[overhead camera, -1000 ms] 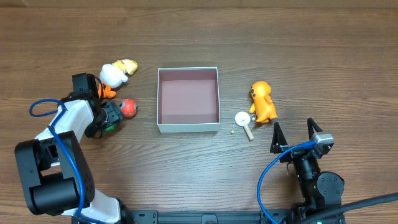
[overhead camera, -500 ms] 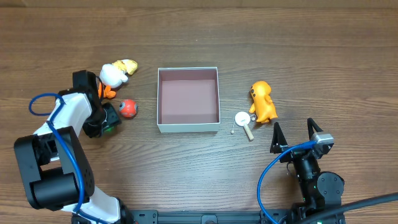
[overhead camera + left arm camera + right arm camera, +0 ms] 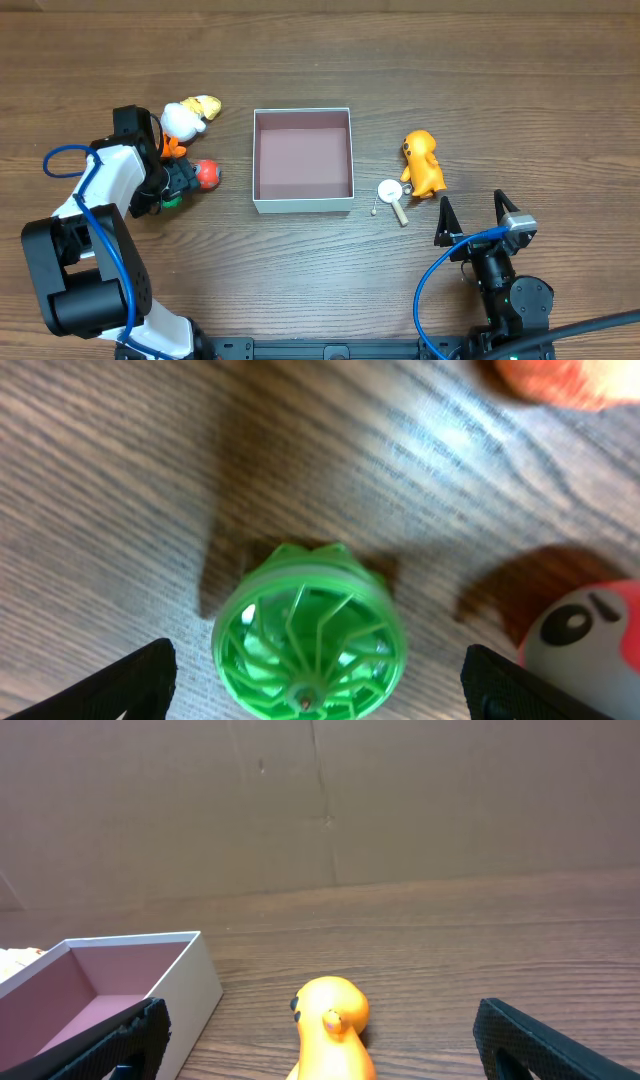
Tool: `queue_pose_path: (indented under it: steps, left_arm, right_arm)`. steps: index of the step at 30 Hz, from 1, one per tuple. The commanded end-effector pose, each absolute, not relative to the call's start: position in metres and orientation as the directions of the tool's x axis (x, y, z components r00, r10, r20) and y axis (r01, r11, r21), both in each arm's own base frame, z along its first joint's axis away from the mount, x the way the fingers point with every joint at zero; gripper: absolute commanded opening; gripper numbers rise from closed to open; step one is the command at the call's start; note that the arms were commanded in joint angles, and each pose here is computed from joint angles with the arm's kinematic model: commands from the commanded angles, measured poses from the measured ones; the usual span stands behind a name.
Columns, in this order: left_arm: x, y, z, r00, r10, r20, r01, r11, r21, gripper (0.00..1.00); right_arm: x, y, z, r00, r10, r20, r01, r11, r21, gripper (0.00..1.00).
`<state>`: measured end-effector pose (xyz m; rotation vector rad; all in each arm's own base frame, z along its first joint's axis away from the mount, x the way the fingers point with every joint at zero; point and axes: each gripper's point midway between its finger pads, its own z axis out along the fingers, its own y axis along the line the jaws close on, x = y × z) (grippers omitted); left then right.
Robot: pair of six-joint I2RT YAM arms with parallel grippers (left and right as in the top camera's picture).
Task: Pack container
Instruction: 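Lower the left gripper and close it on the green spiky toy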
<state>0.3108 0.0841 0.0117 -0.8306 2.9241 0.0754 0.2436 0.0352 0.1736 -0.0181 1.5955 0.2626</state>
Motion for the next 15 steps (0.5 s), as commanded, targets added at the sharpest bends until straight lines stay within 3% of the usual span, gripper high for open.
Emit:
queue_pose_path:
  steps: [1,15]
  left_arm:
    - [0.3212,0.0872,0.0127,-0.845,-0.516,-0.137,-0.523,0.852,0.015,0.9]
    - [0.3254,0.0893,0.012,-0.853,-0.499,-0.154,-0.508,0.861,0.019,0.84]
  right_arm:
    - [0.2437,0.0351,0.1723,-0.04,0.148,-0.988,-0.176,0.972,0.152,1.0]
    - [0.2437,0.0351,0.1723,-0.04,0.148,-0.988,-0.176,0.972,0.152,1.0]
